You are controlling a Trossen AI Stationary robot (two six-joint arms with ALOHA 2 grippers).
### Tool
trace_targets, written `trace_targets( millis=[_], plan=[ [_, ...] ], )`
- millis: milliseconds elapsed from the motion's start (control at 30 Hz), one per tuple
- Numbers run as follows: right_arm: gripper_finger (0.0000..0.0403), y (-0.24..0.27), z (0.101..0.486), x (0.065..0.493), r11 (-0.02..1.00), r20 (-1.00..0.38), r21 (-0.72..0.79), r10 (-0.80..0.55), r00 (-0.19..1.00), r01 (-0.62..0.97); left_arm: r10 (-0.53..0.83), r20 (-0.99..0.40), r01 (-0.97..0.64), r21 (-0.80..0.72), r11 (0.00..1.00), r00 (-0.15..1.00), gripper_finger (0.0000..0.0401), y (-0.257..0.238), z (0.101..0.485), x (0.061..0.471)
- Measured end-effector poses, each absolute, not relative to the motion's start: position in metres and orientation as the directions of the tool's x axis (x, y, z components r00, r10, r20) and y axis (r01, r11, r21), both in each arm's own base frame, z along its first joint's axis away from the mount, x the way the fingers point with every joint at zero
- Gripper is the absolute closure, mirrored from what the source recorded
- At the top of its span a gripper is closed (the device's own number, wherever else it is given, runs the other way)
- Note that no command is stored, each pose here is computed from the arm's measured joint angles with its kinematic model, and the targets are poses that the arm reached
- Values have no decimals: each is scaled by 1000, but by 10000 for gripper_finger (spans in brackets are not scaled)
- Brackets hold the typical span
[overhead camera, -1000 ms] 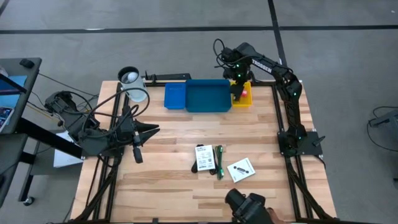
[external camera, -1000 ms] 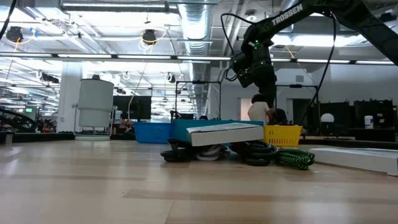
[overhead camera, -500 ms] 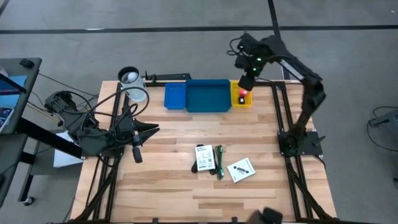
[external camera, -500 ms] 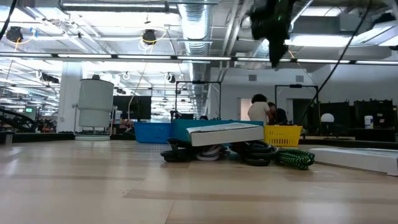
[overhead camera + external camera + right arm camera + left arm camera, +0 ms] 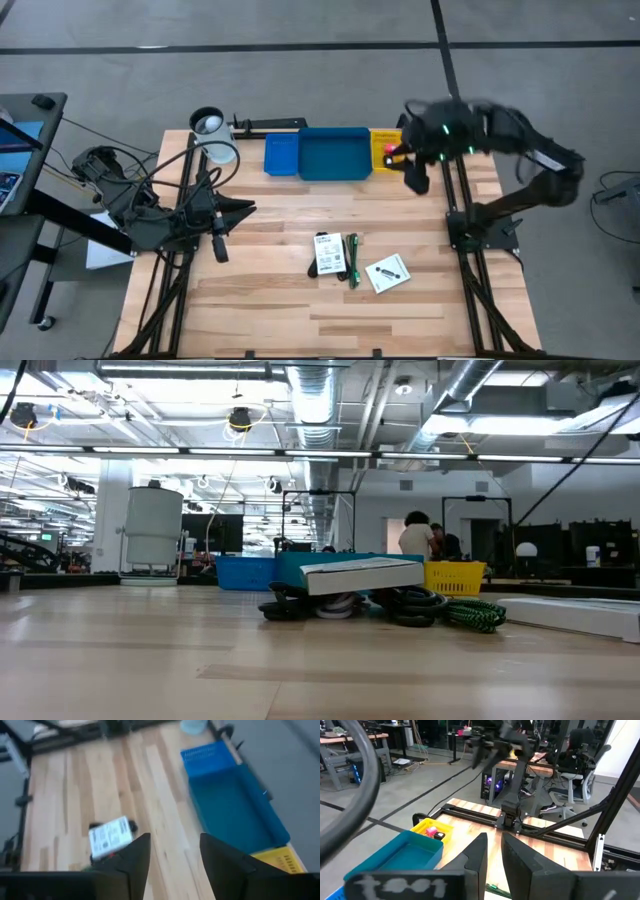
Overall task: Pick and place items into bin
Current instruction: Put the left card reader box into the blue basket
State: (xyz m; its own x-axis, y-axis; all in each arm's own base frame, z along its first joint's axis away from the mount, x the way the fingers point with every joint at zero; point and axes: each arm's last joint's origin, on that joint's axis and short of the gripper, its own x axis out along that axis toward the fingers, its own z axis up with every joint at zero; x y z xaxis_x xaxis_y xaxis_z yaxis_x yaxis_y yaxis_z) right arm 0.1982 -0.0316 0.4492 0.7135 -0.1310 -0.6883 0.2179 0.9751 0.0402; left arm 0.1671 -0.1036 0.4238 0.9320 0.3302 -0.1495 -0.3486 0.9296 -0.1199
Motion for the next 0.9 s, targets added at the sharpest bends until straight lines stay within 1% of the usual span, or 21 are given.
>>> trace_targets(
  millis=[100, 233, 333, 467, 567, 700, 800, 900],
  plan=[
    [249, -8, 423, 190, 954, -676, 5, -217, 705, 299, 328, -153, -348, -134, 928, 932, 358, -104, 423, 167],
    [256, 16, 374, 180, 907, -690, -1, -305, 656, 421, 299, -185, -329, -162, 931, 936, 358, -104, 420, 167],
    [259, 32, 336, 178, 872, -693, 56, -317, 648, 487, 270, -215, -306, -160, 938, 939, 358, -106, 416, 168],
    [259, 52, 300, 181, 825, -655, 174, -310, 689, 537, 257, -253, -293, -115, 949, 933, 358, -108, 410, 170],
    [257, 62, 284, 185, 784, -606, 247, -334, 722, 570, 277, -268, -311, -90, 946, 923, 358, -107, 407, 171],
    [252, 65, 274, 196, 724, -556, 342, -358, 750, 599, 329, -294, -388, -173, 905, 897, 358, -99, 403, 174],
    [243, 61, 269, 205, 672, -572, 398, -351, 741, 625, 374, -328, -459, -235, 857, 867, 358, -90, 398, 175],
    [229, 56, 264, 215, 660, -609, 423, -300, 734, 620, 396, -366, -507, -283, 814, 842, 358, -83, 393, 177]
  ],
)
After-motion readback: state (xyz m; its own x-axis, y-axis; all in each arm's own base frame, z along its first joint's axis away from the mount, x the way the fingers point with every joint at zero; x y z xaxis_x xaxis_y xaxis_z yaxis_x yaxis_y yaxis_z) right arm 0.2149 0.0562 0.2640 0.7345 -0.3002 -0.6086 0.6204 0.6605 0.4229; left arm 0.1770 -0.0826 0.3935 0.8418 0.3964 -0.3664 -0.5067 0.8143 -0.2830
